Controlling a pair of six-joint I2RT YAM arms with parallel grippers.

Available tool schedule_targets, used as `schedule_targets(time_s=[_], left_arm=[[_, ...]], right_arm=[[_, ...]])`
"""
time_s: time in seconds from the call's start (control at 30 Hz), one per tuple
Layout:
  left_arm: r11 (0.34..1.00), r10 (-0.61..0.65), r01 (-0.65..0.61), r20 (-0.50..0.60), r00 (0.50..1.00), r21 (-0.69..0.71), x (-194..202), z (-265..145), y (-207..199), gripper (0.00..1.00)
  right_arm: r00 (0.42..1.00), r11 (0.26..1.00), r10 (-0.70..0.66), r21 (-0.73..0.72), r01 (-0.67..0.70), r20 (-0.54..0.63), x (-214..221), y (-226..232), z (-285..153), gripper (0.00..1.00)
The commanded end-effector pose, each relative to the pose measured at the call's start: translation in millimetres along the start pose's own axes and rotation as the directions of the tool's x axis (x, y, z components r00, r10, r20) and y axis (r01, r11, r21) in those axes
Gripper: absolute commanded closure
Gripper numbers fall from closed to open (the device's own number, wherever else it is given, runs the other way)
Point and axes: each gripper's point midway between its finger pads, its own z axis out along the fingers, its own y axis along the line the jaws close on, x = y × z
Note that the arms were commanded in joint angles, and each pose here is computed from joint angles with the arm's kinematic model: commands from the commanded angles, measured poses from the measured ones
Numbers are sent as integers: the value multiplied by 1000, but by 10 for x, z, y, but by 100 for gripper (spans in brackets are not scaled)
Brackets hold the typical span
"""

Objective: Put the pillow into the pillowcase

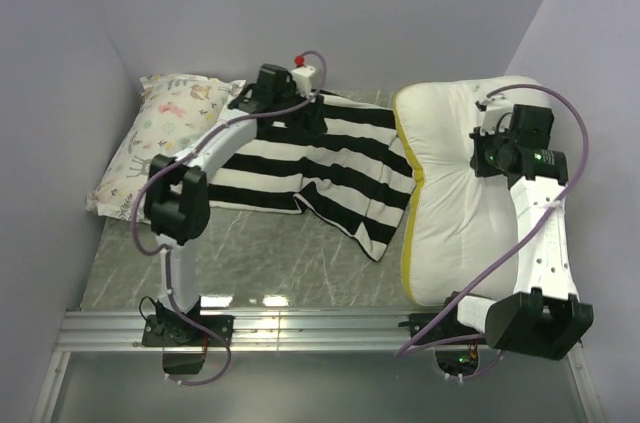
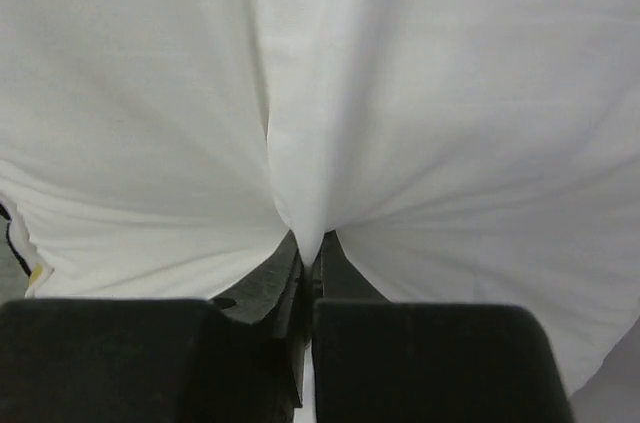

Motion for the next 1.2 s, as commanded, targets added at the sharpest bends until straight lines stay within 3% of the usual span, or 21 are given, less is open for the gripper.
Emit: schedule_targets(time_s=[0.0,0.17,0.27,0.57,0.7,0.87,1.17], left_arm=[[996,-74,73,26,997,42,-66,460,-272,28],[998,-52,50,33,998,49,10,952,-676,27],[997,-62,63,38,997,-41,172,1204,-818,26],[985,24,-24,-3,1000,-171,649,1612,-1344,37],[971,39,-43,-23,999,-236,724,1689,-1338,48],[949,46,-62,-59,997,-308,833,1805,-1201,52],[946,58,-94,-123,991,-310,1026,1895,-1126,61]], right_arm=[[998,999,-37,3,36,46,-15,-55,-233,100],[987,996,31,77,-44,157,-83,-153,-449,100],[986,992,50,108,-67,159,-58,-204,-489,100],[987,982,90,153,-111,136,51,-386,-463,100],[986,982,91,150,-111,136,58,-410,-458,100],[987,985,93,131,-110,129,97,-394,-428,100],[988,987,92,121,-107,125,114,-395,-390,100]])
